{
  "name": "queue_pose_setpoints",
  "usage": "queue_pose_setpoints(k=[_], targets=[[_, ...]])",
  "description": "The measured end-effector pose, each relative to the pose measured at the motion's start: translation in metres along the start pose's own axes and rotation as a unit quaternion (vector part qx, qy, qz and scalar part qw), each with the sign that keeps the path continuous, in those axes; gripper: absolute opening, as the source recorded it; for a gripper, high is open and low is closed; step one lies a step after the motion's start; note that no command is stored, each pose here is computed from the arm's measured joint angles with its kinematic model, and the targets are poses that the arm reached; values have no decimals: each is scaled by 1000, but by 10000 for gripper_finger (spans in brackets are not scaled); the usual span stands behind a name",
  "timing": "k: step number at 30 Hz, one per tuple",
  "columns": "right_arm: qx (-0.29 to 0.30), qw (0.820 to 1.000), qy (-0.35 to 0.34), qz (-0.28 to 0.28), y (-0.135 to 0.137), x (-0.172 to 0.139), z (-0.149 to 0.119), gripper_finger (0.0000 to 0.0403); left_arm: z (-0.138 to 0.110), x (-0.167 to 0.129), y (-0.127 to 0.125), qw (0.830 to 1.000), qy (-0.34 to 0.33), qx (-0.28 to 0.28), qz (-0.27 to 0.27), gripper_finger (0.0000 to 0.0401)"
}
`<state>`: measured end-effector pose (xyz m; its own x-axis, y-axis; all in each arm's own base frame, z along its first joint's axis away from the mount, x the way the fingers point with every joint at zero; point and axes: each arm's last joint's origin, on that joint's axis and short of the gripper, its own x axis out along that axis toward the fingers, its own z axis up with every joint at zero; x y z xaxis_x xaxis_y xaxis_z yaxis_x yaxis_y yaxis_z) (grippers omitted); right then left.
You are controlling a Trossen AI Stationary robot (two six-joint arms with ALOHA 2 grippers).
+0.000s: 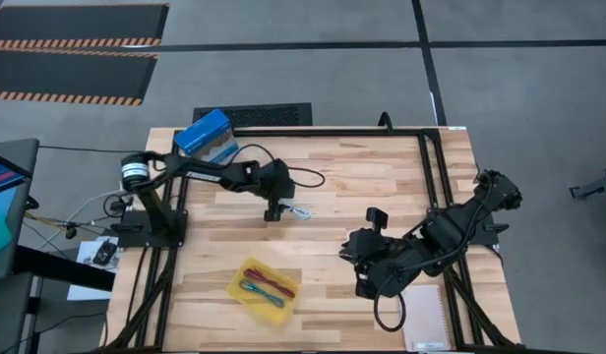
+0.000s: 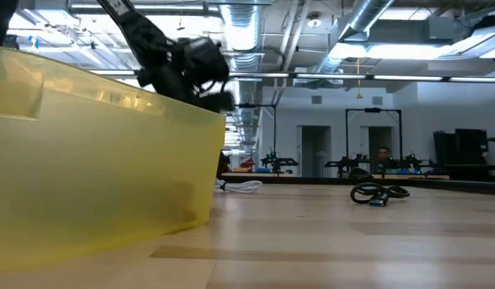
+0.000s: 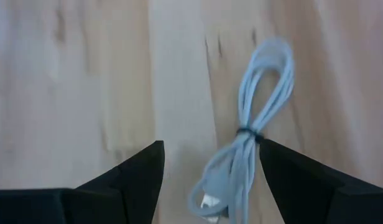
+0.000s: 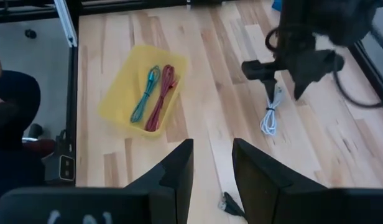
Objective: Pick and place USB-C Cables
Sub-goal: Put the white charger cable into the yellow transparent bin
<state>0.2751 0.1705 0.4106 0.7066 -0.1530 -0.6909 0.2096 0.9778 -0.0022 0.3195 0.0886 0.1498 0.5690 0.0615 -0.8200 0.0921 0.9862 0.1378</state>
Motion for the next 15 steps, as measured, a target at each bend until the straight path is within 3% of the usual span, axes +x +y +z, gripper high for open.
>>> queue_pose_setpoints(k=[8, 11, 15], targets=[[0, 1000, 0, -1, 1, 2, -1, 133, -15, 25, 0, 998, 44, -22, -26, 241], [-3, 1000, 5, -5, 2, 6, -4, 133, -17, 27, -2, 998, 60, -29, -23, 207], [4, 1000, 13, -13, 1, 12, -8, 133, -18, 27, -3, 997, 64, -44, -25, 124]])
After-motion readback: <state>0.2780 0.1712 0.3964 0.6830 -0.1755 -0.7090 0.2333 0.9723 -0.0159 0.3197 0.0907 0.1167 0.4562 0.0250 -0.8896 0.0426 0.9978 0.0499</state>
